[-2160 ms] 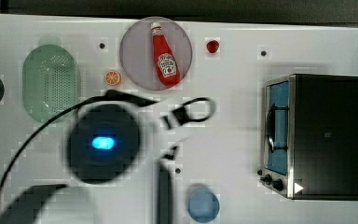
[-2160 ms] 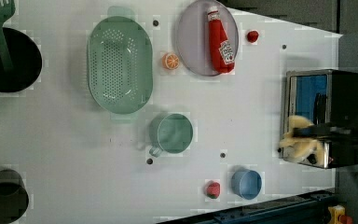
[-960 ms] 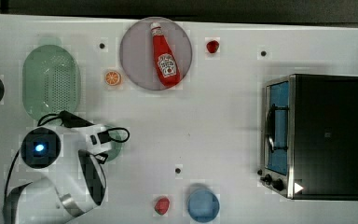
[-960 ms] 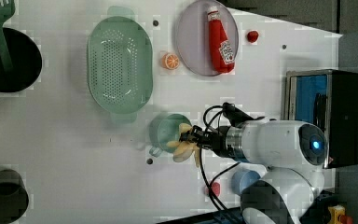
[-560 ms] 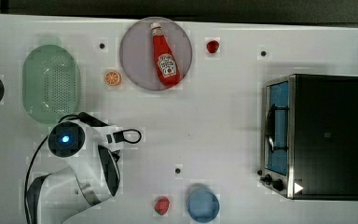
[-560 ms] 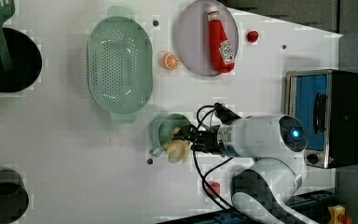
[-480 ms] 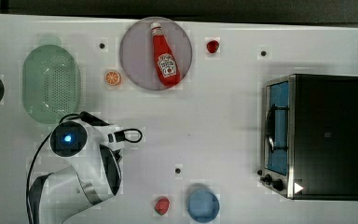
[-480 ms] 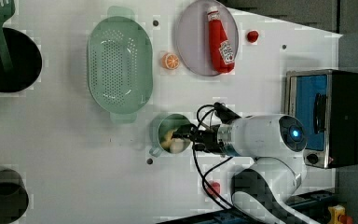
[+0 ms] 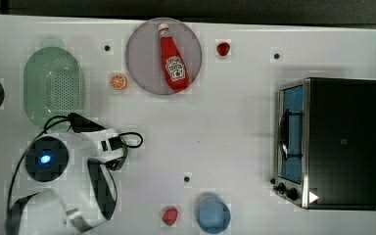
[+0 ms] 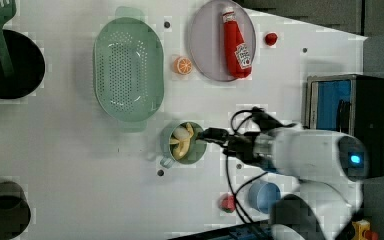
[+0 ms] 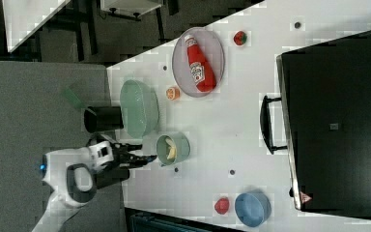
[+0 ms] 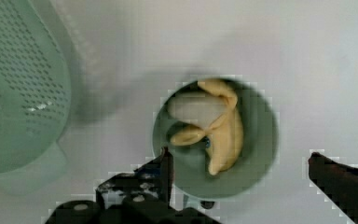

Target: Pick Banana and place it in mug.

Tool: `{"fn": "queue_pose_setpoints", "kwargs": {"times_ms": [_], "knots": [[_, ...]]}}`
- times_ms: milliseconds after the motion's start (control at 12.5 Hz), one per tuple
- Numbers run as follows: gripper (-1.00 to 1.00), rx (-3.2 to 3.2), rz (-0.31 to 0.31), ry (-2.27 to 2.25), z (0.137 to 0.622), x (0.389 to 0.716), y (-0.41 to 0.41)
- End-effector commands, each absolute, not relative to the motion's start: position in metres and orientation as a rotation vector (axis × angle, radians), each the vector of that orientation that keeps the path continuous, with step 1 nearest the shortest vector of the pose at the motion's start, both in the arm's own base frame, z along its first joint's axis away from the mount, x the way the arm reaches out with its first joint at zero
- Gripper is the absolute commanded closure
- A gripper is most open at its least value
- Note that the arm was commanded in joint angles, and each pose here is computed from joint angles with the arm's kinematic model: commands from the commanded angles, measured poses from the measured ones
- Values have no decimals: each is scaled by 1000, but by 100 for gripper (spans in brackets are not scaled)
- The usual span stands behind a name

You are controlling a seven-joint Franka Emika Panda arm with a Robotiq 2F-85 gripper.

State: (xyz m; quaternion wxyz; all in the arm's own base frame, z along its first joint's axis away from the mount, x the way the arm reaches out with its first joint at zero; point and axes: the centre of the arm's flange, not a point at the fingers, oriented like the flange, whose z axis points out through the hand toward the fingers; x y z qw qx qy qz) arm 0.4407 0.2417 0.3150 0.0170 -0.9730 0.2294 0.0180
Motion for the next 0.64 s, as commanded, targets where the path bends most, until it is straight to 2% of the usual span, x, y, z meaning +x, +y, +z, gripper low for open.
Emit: {"fn": "queue_pose_setpoints", "kwargs": {"times_ms": [80, 400, 640], "knots": [[-100, -2946, -36, 955, 409, 470, 189], [-100, -2887, 73, 1194, 516, 489, 100], [-100, -2825, 31, 1257, 567, 502, 32]]}}
